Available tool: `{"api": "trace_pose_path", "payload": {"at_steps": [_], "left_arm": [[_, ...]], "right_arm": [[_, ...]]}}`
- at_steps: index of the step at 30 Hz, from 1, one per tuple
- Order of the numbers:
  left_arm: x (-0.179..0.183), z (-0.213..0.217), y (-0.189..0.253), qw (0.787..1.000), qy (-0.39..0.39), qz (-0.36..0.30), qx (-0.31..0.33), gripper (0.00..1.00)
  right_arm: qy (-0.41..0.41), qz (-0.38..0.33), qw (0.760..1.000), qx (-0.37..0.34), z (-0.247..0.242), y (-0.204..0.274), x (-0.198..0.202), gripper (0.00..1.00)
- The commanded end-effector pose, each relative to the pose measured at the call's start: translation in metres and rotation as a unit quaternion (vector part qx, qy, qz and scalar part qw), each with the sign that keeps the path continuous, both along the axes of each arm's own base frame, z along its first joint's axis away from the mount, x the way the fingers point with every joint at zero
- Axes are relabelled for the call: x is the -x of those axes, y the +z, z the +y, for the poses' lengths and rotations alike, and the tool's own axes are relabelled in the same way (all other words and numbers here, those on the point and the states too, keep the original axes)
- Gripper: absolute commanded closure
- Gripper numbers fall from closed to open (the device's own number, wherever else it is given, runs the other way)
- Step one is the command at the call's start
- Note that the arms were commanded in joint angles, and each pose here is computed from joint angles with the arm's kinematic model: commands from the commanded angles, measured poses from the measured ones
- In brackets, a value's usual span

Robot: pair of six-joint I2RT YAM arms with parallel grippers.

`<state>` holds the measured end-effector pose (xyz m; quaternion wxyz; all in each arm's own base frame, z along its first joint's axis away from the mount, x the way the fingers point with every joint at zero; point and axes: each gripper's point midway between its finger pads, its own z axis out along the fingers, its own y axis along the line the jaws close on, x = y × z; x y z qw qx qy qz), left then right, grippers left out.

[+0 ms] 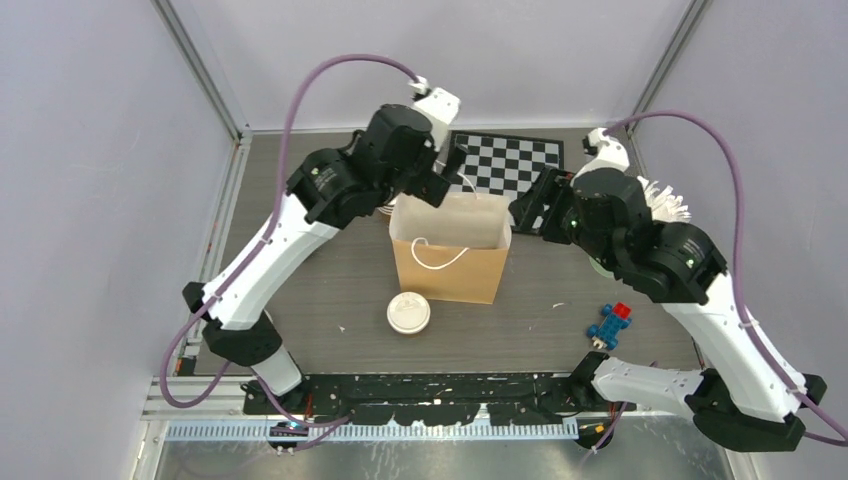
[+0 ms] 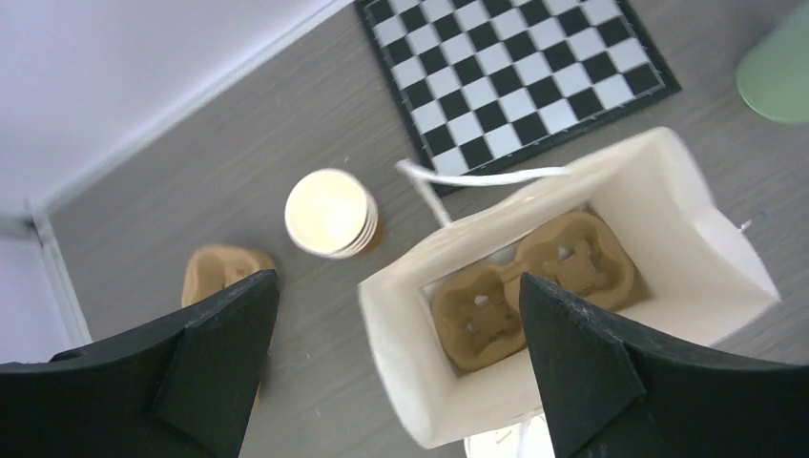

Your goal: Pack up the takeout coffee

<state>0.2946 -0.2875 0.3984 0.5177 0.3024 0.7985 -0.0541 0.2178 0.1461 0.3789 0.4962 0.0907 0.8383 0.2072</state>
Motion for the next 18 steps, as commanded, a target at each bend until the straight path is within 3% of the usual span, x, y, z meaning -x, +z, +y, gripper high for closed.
{"api": "trace_pose_path", "payload": {"at_steps": [1,9,14,18], "left_arm": [[-0.001,0.061,-0.006,0.982,0.154,0.075,0.083,0.04],[0.019,0.107,-0.047,0.953,0.206,0.162,0.155,0.15],[0.025,0.103,-0.059,0.942,0.193,0.188,0.198,0.18],[0.023,0.098,-0.067,0.917,0.191,0.231,0.263,0.19]], "right_arm": [[0.061,0.010,0.998,0.014,0.023,-0.005,-0.001,0.30],[0.181,0.055,0.982,0.019,0.060,-0.027,0.021,0.27],[0.250,0.045,0.966,0.046,0.092,-0.031,0.039,0.27],[0.332,0.023,0.941,0.065,0.134,-0.032,0.063,0.27]]}}
